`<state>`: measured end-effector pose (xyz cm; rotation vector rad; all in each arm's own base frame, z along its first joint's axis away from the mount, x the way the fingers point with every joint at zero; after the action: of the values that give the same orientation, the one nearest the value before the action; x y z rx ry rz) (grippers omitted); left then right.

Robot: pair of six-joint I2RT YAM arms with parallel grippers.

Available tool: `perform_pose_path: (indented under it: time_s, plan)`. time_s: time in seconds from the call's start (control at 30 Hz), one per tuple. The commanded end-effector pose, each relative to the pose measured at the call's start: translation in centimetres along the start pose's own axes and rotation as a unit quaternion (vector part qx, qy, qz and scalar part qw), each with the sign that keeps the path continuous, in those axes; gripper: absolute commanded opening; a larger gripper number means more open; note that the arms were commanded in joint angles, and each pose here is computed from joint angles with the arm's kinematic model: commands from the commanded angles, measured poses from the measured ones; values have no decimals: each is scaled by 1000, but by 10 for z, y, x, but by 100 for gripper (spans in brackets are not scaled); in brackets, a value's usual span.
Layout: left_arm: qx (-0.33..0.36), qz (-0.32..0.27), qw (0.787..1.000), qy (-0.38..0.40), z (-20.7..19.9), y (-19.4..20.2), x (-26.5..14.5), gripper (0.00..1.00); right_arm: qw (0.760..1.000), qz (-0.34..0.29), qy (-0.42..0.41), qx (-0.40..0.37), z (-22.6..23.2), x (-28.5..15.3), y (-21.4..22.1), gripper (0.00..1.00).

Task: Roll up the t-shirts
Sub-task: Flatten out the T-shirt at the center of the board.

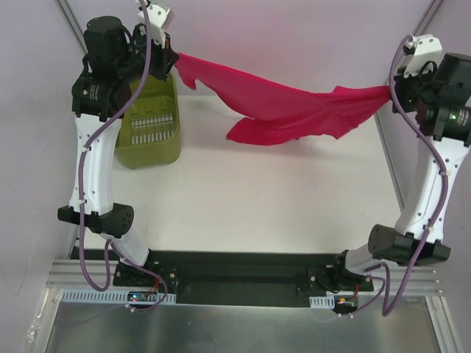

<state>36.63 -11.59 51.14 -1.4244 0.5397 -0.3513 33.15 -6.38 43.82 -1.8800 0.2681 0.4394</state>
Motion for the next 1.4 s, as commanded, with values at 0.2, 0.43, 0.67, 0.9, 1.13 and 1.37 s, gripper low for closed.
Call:
perform_pose_path:
  time_s: [0.2, 0.43, 0.67, 0.9, 1.13, 1.37]
  plan:
    - [24, -68, 997, -2, -25, -39, -78, 0, 975, -187, 122, 17, -2, -137, -66, 1]
    - [47, -130, 990, -25, -31, -71, -114, 0, 941, -293, 171, 8, -8, -193, -106, 1]
    - [-12, -27, 999, 30, -37, -6, -75, 0, 984, -168, 56, 2, 14, -101, -44, 1]
    - [-132, 162, 972, 110, -54, 121, -17, 0, 999, 4, -1, -45, 56, -1, 63, 1]
    - [-114, 223, 964, 91, -37, 158, 63, 0, 995, 67, 55, -39, 26, 70, 63, 1]
    - [-104, 225, 966, 70, -31, 159, 65, 0, 988, 83, -5, -130, 64, 83, 75, 1]
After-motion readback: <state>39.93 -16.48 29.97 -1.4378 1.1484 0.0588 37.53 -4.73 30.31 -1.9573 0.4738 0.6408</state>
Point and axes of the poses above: each gripper's point midway between its finger pads, its own x axis out along the fingers, its own z axis along the line the jaws close on, y = z × x, the point moved 5 cm from there along -x, back along the fingers, and after that the axes turned 6 degrees about -x, right-handed, at the moved point
